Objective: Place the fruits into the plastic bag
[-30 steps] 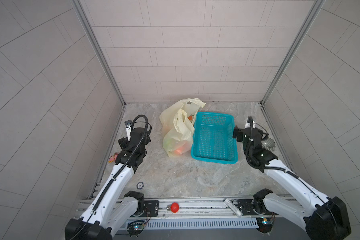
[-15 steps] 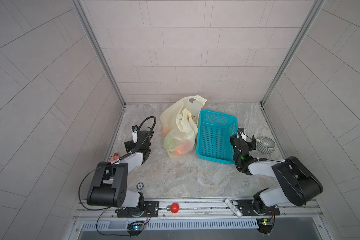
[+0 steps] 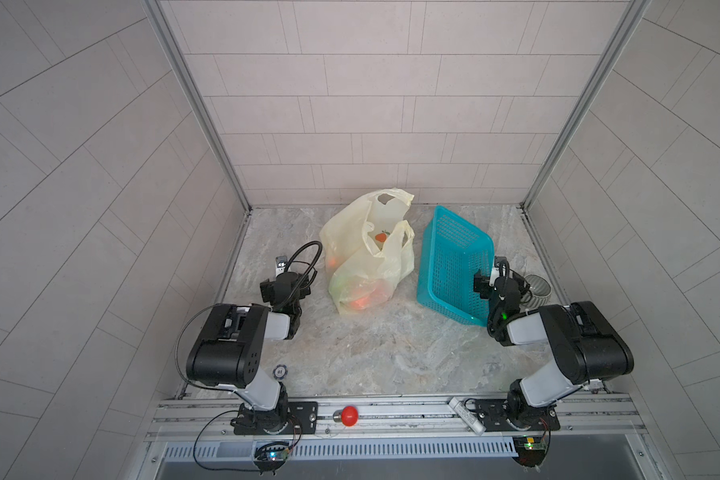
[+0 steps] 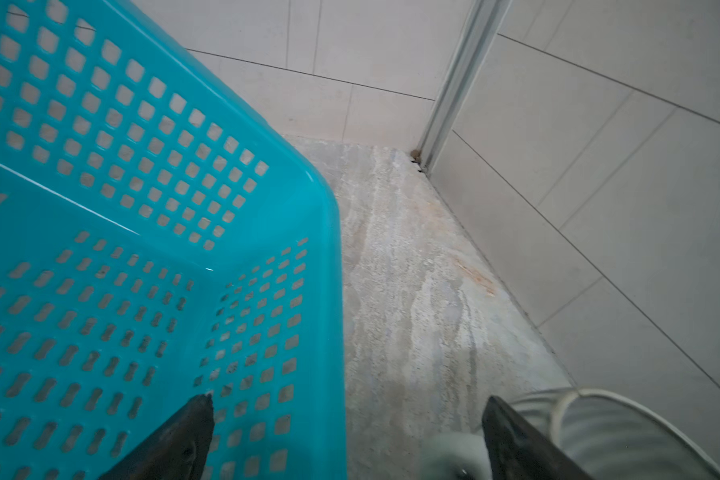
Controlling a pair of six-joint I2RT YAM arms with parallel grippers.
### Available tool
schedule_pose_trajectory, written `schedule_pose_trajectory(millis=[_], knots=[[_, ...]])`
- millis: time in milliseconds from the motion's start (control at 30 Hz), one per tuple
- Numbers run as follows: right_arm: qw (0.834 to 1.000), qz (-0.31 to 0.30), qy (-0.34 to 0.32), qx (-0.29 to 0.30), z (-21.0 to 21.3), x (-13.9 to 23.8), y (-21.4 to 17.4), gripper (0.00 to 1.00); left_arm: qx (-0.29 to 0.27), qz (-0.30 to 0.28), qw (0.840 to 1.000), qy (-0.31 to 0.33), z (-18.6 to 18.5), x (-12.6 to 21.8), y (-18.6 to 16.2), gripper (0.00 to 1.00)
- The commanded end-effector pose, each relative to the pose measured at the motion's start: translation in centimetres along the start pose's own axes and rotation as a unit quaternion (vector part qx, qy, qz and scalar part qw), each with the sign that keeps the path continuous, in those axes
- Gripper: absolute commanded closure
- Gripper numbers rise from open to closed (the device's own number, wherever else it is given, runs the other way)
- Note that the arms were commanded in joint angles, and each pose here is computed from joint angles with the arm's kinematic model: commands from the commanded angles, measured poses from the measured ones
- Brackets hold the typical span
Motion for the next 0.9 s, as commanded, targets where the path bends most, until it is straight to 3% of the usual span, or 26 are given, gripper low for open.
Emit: schedule_pose_trajectory(millis=[0,867], knots=[[0.999,0.017,0.051,0.002,1.39,-0.22,-0.17,0.01,0.006,-0.031,0.999,-0.026,-0.30,-0.32,1.66,0.00],[0.999,0.012,0.048,0.003,1.44,-0.16,-0.14,0.01,0.003,-0.039,0.999,-0.008,-0.34,-0.18,1.77,0.00]])
Point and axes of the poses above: each gripper's point midway between its finger pads, its own x axis back along the fingers, its own z axis along the line the jaws close on, y = z × x, the point moved 5 cm from there along x, back along the fingers, and after that the axes turned 8 degrees about -x, right-handed, at the moved point
